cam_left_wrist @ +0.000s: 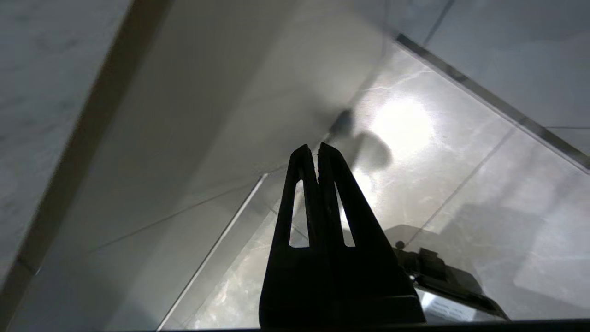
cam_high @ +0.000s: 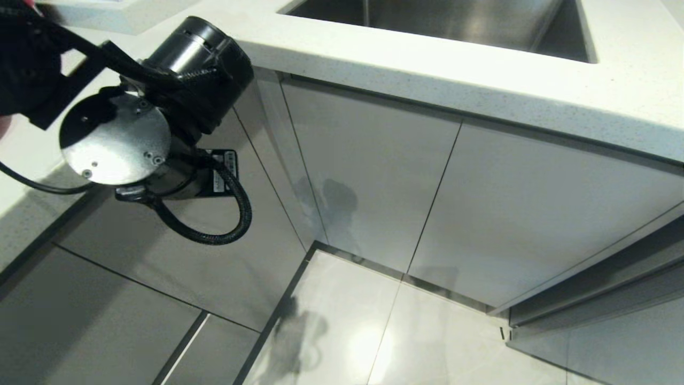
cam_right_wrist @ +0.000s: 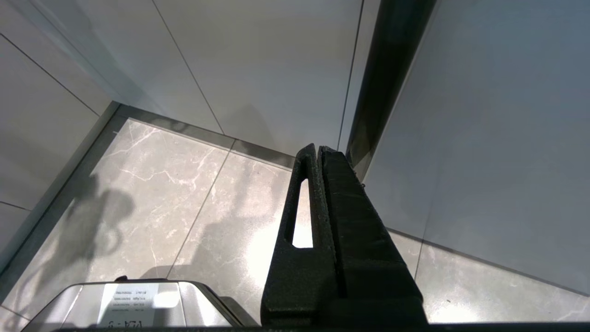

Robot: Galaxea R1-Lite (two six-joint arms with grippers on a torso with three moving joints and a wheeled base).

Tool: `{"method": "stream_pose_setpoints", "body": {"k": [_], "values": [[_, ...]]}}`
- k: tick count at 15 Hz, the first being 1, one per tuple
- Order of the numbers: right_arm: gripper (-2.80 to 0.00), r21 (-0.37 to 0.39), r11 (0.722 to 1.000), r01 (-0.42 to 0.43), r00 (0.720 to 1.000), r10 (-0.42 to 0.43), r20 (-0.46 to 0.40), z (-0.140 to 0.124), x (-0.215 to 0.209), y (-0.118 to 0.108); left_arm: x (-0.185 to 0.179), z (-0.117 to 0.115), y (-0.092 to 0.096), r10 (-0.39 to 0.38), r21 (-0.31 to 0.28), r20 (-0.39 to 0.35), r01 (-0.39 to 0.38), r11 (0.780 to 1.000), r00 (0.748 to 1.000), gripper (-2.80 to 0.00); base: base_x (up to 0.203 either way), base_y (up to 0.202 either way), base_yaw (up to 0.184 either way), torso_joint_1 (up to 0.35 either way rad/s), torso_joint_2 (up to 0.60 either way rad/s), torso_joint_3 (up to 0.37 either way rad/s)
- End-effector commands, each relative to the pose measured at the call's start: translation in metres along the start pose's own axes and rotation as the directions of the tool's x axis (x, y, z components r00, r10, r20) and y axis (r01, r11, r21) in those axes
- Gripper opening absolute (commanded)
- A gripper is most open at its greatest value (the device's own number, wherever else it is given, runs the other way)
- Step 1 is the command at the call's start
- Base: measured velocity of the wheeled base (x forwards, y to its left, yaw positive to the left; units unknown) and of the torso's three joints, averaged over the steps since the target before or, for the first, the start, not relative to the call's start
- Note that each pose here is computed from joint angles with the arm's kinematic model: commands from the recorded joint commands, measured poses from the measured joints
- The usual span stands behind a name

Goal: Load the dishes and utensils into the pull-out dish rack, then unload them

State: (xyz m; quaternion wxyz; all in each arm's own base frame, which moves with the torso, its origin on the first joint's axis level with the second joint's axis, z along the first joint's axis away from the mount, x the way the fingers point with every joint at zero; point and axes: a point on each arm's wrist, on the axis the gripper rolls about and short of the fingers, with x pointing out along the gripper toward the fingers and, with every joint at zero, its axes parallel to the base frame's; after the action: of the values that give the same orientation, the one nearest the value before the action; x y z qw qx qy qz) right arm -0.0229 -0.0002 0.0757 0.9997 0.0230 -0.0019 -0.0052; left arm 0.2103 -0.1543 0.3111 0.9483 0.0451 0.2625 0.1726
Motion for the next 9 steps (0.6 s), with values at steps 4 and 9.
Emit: {"method": "stream_pose_setpoints", "body": {"k": [4, 9], "values": [[-2.8, 0.0, 1.0, 0.0, 1.0, 0.0, 0.0, 0.0, 0.0, 0.0, -0.054, 0.014, 0.055, -0.132, -0.126, 0.143, 0.151, 0.98, 0.981, -2.8, 0.0, 0.0, 0.0, 0.0, 0.0, 0.0], [-2.8, 0.0, 1.0, 0.0, 1.0, 0.0, 0.0, 0.0, 0.0, 0.0, -0.105, 0.022, 0.153, -0.313, -0.181, 0.397, 0.408, 0.895, 0.863, -2.8, 0.0, 0.0, 0.0, 0.0, 0.0, 0.0]]}}
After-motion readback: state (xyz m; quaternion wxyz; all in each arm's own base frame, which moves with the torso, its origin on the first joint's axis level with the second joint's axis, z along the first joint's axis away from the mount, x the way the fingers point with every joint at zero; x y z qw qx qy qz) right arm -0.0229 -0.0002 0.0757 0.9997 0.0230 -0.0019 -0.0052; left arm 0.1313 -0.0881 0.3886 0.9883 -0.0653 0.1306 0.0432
